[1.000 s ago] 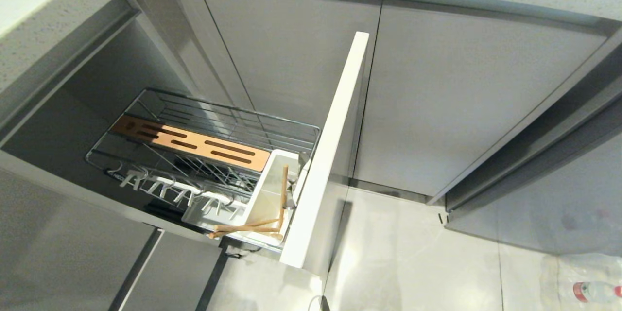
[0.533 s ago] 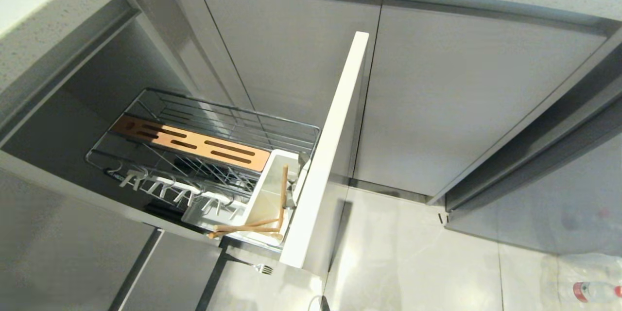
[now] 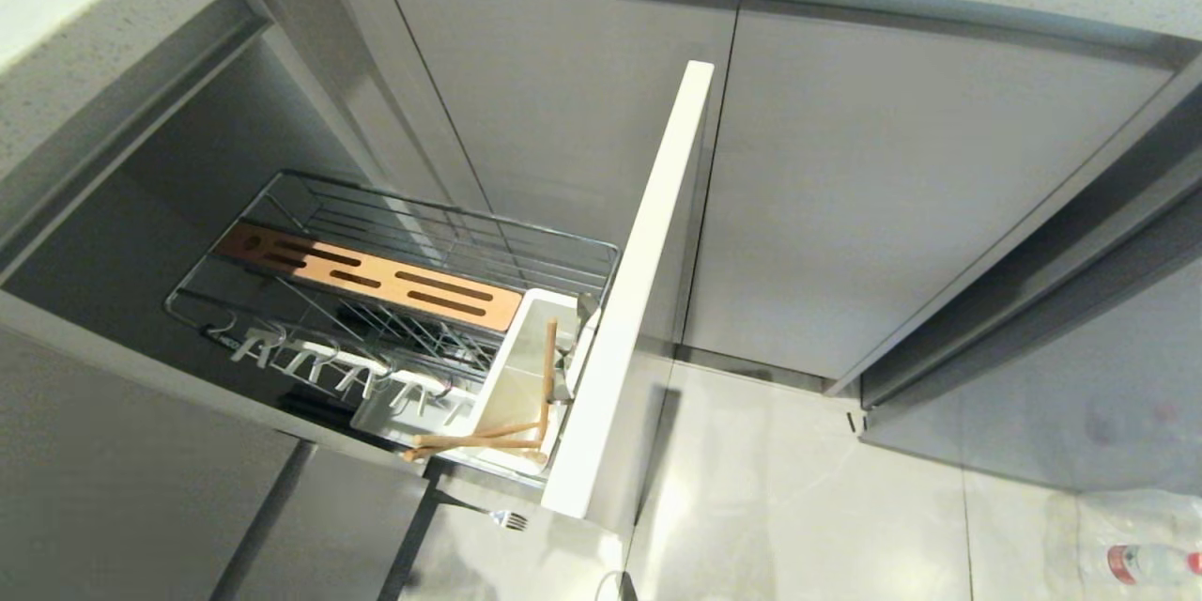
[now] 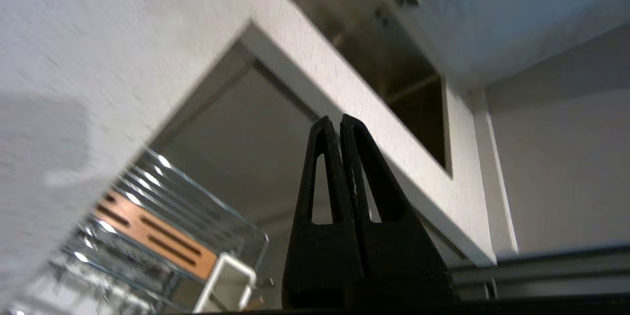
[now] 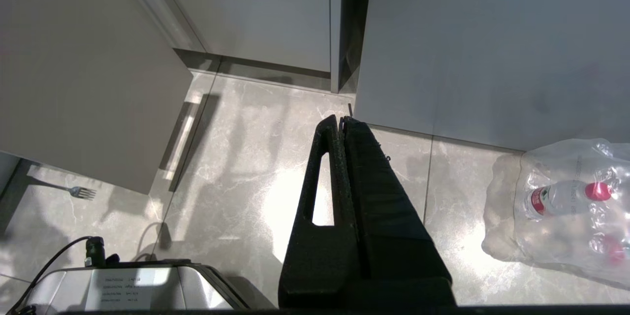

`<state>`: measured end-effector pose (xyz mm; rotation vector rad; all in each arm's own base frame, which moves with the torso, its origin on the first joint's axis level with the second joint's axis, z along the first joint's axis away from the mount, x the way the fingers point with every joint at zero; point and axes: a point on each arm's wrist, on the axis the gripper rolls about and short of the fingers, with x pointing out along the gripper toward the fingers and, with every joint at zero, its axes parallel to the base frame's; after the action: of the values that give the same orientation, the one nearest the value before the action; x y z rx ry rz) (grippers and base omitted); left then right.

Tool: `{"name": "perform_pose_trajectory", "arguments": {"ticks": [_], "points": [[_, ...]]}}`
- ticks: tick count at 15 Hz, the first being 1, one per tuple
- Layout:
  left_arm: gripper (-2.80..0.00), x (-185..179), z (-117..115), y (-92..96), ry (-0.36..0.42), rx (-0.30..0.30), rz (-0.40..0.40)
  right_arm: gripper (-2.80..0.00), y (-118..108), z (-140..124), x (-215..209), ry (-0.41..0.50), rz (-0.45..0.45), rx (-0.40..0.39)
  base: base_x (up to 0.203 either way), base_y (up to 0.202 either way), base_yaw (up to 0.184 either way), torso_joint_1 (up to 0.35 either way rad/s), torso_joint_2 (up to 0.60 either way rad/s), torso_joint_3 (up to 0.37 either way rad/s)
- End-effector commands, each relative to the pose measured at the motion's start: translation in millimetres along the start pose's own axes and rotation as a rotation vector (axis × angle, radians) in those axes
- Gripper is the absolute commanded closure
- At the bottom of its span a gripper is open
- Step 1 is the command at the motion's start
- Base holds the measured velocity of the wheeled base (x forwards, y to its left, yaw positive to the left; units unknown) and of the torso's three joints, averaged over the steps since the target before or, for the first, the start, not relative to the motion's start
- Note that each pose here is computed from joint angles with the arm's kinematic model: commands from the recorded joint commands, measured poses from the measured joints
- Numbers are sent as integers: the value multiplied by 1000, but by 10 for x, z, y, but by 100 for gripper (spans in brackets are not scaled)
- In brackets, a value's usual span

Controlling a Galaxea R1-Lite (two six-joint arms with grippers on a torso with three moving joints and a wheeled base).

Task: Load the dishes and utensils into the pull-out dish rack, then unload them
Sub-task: Close the cupboard

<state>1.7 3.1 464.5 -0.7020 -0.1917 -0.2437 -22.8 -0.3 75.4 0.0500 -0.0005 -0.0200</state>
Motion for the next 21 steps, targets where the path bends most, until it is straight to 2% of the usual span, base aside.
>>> {"name": "perform_pose_trajectory", "arguments": {"ticks": [1, 3, 7, 10, 13, 15, 17, 21], "points": [[0, 344, -174, 32, 124, -15, 15, 0, 0, -4, 1, 2, 0, 1, 0, 0, 0, 0, 0, 0], [0, 490, -309, 40, 236, -49, -11, 0, 0, -4, 1, 2, 0, 1, 0, 0, 0, 0, 0, 0], [0, 730, -719, -27, 526, -79, -113, 0, 0, -4, 1, 2, 0, 1, 0, 0, 0, 0, 0, 0], [0, 890, -1110, -137, 709, -59, -155, 0, 0, -4, 1, 2, 0, 1, 0, 0, 0, 0, 0, 0], [0, 1095, -1575, -238, 868, 2, -128, 0, 0, -4, 1, 2, 0, 1, 0, 0, 0, 0, 0, 0], [0, 1202, -1806, -257, 941, 43, -92, 0, 0, -4, 1, 2, 0, 1, 0, 0, 0, 0, 0, 0], [0, 1251, -1931, -295, 977, 65, -95, 0, 0, -4, 1, 2, 0, 1, 0, 0, 0, 0, 0, 0], [0, 1219, -2182, -562, 1056, 98, -186, 0, 0, -5, 1, 3, 0, 1, 0, 0, 0, 0, 0, 0]]}}
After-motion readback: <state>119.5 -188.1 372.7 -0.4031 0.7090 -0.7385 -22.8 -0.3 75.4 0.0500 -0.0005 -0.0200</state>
